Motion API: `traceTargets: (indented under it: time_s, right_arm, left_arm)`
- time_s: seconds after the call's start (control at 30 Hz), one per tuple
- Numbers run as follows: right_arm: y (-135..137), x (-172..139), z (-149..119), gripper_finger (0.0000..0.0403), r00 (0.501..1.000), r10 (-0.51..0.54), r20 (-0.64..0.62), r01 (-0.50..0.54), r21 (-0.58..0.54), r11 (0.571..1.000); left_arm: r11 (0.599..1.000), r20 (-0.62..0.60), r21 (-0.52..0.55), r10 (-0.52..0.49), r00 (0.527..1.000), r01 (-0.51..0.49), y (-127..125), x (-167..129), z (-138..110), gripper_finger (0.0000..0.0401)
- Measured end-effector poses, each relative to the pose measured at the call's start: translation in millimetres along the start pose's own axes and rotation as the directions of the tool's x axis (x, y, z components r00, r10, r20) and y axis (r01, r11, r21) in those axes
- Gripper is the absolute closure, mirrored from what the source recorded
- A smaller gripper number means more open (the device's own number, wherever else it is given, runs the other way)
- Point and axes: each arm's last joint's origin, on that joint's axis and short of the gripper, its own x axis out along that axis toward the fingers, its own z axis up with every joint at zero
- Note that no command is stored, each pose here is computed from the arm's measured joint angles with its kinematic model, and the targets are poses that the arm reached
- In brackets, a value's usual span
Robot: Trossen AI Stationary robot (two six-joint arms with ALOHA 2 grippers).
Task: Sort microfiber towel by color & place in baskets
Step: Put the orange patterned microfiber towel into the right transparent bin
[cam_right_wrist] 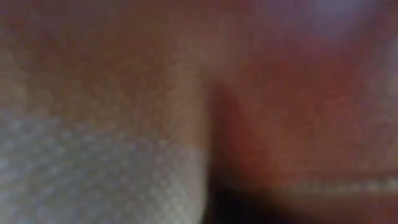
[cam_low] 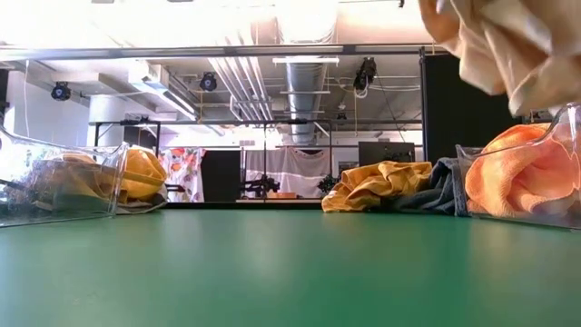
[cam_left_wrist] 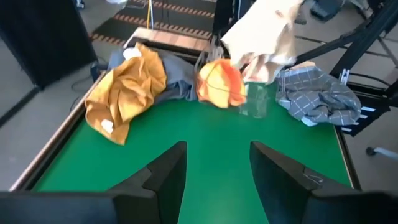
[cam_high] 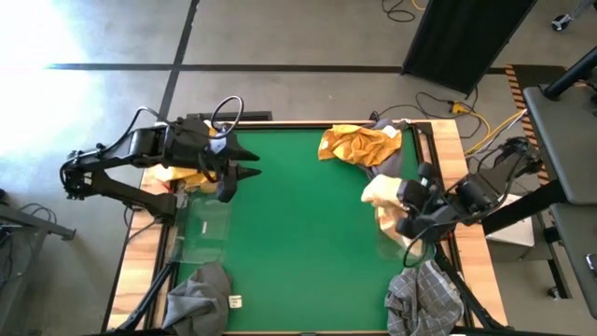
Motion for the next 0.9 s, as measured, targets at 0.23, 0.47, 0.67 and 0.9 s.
traceTargets:
  time_s: [0.23,0.47,0.67,0.9]
  right_arm:
    - [-4.8,32.2,-33.2,0.0385,0.982,-0.121,0.144,0.088,0.216,0.972]
    - [4.4,66.3,-69.0,0.0385,0.983,0.022,-0.184,0.053,0.391,0.919]
    - [11.5,84.2,-94.3,0.0385,0.873,0.206,-0.442,0.185,0.692,0.698]
    - [13.3,109.9,-110.3,0.0375,0.923,0.159,-0.349,0.245,0.854,0.459]
  left_arm:
    - [1.000,0.063,0.017,-0.008,0.998,0.007,-1.5,7.8,7.6,0.0241]
    - [1.000,0.105,-0.012,-0.014,0.994,0.015,-2.3,8.6,11.9,0.0241]
    - [0.999,0.137,-0.047,0.015,0.990,-0.009,-1.9,10.9,15.1,0.0241]
    - [0.999,0.193,-0.038,0.040,0.980,-0.033,-2.8,22.6,22.3,0.0241]
